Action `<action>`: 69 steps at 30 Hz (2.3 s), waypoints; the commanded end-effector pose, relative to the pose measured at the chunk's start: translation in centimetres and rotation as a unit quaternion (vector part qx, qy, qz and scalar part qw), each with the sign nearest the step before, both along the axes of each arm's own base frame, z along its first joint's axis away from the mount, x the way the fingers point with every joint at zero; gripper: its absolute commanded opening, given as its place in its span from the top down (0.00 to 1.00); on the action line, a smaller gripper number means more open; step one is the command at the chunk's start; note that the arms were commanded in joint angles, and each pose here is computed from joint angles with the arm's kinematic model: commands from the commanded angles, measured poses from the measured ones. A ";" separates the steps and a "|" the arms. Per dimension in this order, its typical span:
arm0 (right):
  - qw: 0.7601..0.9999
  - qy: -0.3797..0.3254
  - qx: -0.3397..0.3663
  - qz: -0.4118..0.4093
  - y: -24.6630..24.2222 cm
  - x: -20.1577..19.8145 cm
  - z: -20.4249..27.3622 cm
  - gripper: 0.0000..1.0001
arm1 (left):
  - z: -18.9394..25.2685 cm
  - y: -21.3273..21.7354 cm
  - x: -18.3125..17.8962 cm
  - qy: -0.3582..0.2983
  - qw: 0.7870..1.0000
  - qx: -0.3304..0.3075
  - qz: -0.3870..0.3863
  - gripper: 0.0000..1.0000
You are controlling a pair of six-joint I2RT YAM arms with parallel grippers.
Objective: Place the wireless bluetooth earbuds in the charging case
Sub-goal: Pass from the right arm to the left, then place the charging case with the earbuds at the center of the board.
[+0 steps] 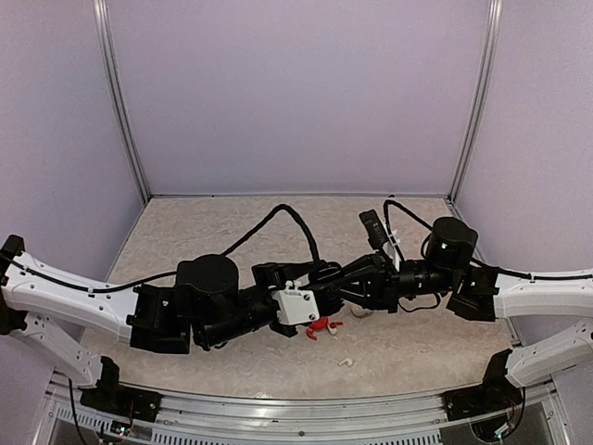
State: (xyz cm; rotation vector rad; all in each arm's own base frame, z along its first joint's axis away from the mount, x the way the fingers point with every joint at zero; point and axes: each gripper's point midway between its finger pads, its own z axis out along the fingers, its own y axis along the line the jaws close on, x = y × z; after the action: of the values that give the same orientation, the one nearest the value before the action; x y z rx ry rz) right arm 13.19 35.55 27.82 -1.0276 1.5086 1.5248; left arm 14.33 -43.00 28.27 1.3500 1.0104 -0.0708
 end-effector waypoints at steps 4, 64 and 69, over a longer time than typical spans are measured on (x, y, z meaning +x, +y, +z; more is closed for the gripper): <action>0.999 -0.033 0.004 -0.024 -0.4 0.4 1.1 0.79 | 1.8 0.8 1.7 0.079 0.995 -0.065 -0.004 0.67; 0.920 0.041 -0.237 -0.310 -11.2 13.3 -13.6 0.28 | -25.5 19.5 32.3 0.525 0.714 -0.193 0.421 0.53; 0.919 0.049 -0.245 -0.304 -11.0 13.3 -14.4 0.28 | -25.4 19.4 32.1 0.526 0.714 -0.194 0.418 0.39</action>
State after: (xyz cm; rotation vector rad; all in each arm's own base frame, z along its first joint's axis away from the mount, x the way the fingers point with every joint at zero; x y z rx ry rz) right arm 26.47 24.94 14.48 -0.6506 2.0609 0.7914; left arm 46.64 -23.92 2.78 0.2507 2.3476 -0.3749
